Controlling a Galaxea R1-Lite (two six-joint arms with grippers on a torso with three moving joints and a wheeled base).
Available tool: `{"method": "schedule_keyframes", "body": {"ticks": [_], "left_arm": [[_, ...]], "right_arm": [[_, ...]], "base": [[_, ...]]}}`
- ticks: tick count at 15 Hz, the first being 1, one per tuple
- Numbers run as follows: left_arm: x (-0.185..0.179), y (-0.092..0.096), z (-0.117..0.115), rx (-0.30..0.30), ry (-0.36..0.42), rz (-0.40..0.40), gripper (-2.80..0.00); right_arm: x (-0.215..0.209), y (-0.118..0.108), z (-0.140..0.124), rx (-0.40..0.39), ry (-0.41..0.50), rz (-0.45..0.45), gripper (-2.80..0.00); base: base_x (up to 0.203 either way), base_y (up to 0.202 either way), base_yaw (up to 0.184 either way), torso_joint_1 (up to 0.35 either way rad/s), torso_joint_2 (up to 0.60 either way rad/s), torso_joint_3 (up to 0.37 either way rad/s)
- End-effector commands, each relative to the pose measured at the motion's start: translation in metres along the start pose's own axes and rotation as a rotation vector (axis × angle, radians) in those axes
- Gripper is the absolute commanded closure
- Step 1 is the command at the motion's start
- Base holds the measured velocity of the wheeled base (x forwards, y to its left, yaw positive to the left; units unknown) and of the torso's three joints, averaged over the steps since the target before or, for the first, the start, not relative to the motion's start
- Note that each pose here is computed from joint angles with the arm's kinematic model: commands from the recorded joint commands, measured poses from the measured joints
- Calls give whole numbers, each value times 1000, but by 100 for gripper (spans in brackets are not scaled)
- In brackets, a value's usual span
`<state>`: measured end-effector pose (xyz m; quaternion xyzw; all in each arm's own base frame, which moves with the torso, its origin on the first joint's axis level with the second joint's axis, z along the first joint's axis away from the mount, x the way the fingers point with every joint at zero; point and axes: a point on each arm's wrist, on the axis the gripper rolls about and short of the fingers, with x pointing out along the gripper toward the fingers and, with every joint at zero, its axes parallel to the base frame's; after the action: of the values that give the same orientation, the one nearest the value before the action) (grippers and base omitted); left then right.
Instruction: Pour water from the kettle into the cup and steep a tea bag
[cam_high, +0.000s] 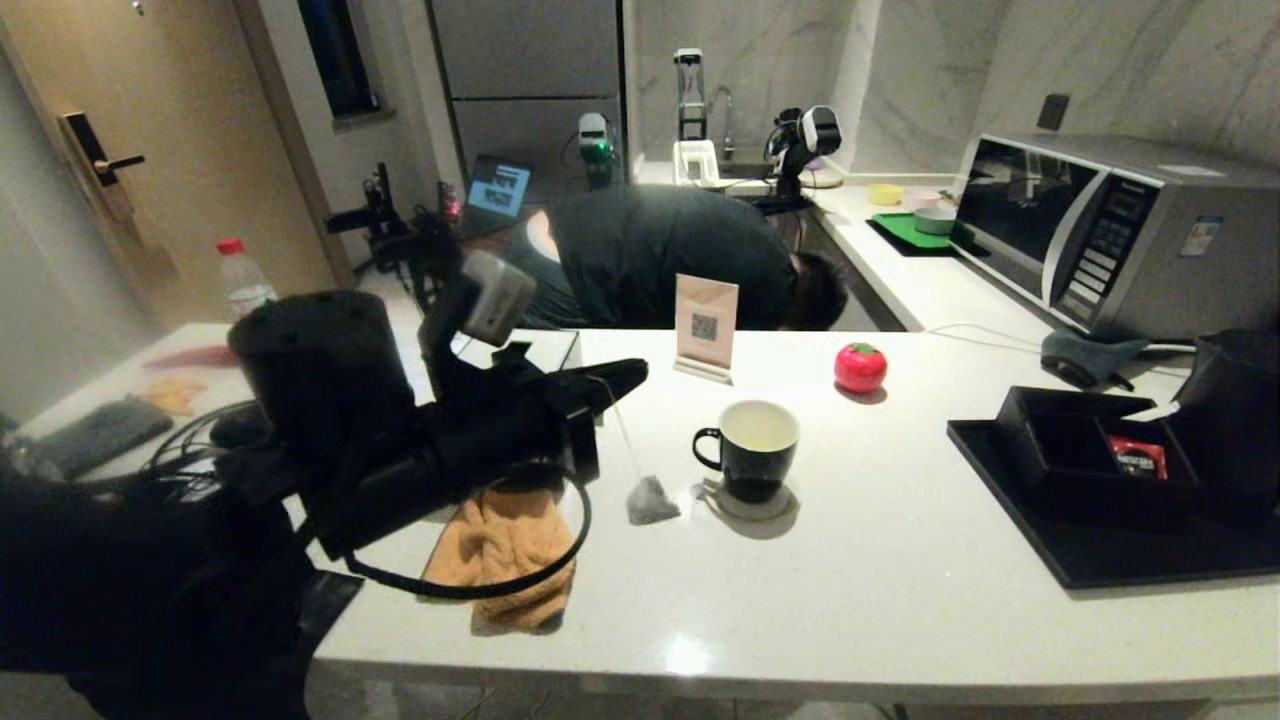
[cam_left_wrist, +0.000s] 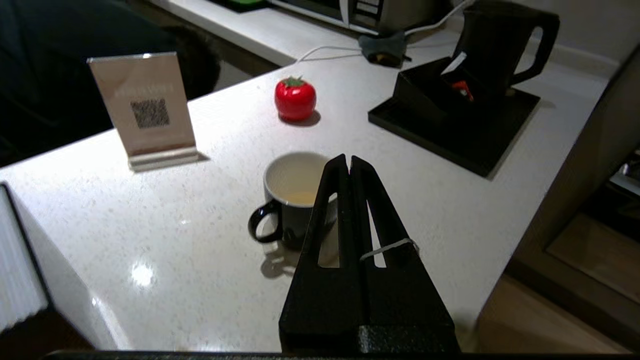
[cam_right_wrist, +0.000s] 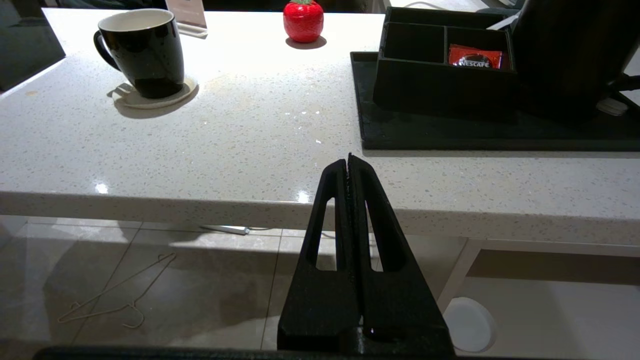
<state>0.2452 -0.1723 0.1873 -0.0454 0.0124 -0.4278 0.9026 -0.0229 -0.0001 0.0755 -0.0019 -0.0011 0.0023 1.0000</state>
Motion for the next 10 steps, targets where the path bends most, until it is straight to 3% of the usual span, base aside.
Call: {"method": "schedule_keyframes", "body": {"ticks": [1,8,10], "left_arm": [[11,3,5,6,-25,-1,0],[81,21,15,54,-94,1,0],[100,23,9,45,-63,-8,0]], "right_arm": [[0,0,0,-1,1,1,0],[0,0,0,-1,1,1,0],[0,0,0,0,1,1,0]], "base": [[0,0,0,0,0,0],[0,0,0,0,0,0],[0,0,0,0,0,0]]}}
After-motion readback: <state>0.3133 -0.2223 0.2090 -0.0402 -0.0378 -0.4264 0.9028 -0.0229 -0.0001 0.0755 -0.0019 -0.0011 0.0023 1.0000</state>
